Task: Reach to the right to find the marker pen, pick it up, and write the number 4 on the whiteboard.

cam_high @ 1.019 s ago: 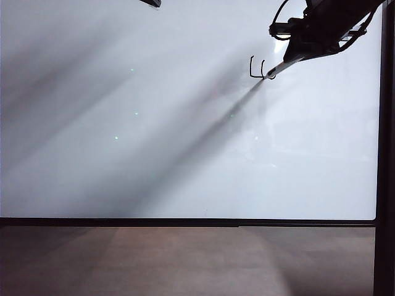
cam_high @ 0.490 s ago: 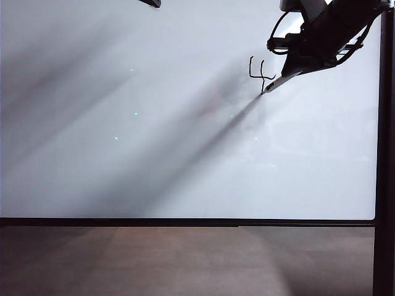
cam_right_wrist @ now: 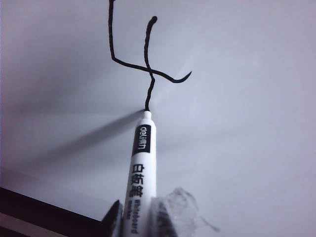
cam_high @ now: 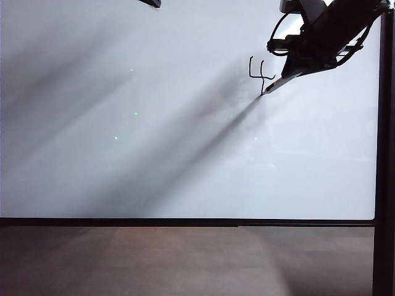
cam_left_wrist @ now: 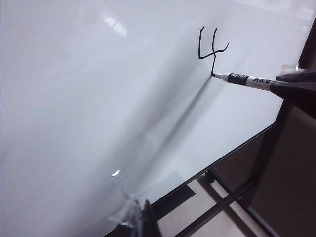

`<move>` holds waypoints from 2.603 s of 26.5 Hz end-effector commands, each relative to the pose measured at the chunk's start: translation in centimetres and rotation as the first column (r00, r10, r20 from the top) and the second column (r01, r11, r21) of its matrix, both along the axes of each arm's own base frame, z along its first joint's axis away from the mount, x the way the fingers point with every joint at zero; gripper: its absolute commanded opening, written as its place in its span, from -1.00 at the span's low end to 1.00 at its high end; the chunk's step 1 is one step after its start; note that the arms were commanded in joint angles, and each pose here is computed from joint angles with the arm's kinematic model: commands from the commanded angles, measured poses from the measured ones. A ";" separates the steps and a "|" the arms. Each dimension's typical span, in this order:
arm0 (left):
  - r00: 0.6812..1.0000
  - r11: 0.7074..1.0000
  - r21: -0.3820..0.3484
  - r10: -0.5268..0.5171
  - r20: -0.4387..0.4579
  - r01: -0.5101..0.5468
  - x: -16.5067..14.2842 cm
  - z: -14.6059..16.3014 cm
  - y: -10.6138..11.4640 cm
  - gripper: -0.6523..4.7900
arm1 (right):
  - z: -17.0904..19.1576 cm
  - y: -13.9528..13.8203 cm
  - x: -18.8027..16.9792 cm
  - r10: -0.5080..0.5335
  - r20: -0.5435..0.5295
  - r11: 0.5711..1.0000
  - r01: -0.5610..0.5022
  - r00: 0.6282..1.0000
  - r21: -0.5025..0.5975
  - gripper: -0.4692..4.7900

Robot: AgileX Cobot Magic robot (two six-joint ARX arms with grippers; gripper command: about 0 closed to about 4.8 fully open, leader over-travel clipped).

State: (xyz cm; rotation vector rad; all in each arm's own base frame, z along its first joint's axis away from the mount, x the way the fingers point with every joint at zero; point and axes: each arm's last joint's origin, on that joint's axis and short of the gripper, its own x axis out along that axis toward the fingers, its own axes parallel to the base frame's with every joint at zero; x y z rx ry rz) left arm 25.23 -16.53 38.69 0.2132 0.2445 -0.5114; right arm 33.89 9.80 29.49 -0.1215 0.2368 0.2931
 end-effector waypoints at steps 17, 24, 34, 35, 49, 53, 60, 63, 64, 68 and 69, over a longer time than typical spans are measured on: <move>1.000 1.000 0.009 0.000 -0.006 0.000 -0.1 0.1 0.1 -0.78 | 0.3 0.0 0.1 -0.011 0.016 1.000 0.011 1.000 0.004 -0.83; 1.000 1.000 0.001 -0.001 -0.002 0.001 -0.3 0.3 0.2 -0.78 | 5.0 -0.7 -3.0 0.000 0.157 0.998 -0.010 0.988 0.065 -0.83; 0.993 0.992 -0.054 -0.114 0.034 0.115 -1.8 1.7 0.5 -0.78 | 13.9 -5.3 -14.8 -0.184 0.394 0.980 0.138 0.901 0.141 -0.83; 0.991 0.990 -0.061 -0.125 0.040 0.127 -1.8 1.8 0.4 -0.78 | 14.2 -6.1 -15.9 -0.209 0.397 0.976 0.165 0.894 0.141 -0.83; 0.976 0.973 -0.089 -0.206 0.076 0.212 -3.8 2.5 -1.4 -0.78 | 12.7 -11.6 -25.8 -0.445 0.363 0.894 0.430 0.819 0.126 -0.83; 0.988 0.983 -0.100 -0.149 0.043 0.153 -6.1 3.6 0.7 -0.78 | 11.5 -11.3 -26.8 -0.448 0.321 0.894 0.419 0.834 0.159 -0.83; 0.979 0.988 -0.143 -0.020 0.205 0.051 -13.4 6.5 7.8 -0.78 | 10.4 -10.4 -29.2 -0.385 0.362 0.922 0.339 0.849 0.186 -0.83; 0.967 0.979 -0.203 0.046 0.251 0.006 -16.8 6.0 10.8 -0.78 | 9.6 -10.2 -29.2 -0.342 0.354 0.938 0.292 0.871 0.187 -0.83; 0.961 0.971 -0.240 0.079 0.264 -0.014 -18.1 5.7 11.9 -0.78 | 9.4 -10.1 -29.1 -0.331 0.348 0.941 0.279 0.877 0.193 -0.83; 0.922 0.944 -0.323 0.177 0.345 -0.060 -22.6 3.9 15.5 -0.78 | 8.6 -9.8 -28.3 -0.252 0.381 0.957 0.171 0.890 0.234 -0.83; 0.921 0.942 -0.330 0.174 0.348 -0.053 -23.6 2.9 16.2 -0.78 | 8.1 -9.6 -28.0 -0.207 0.391 0.965 0.122 0.897 0.231 -0.83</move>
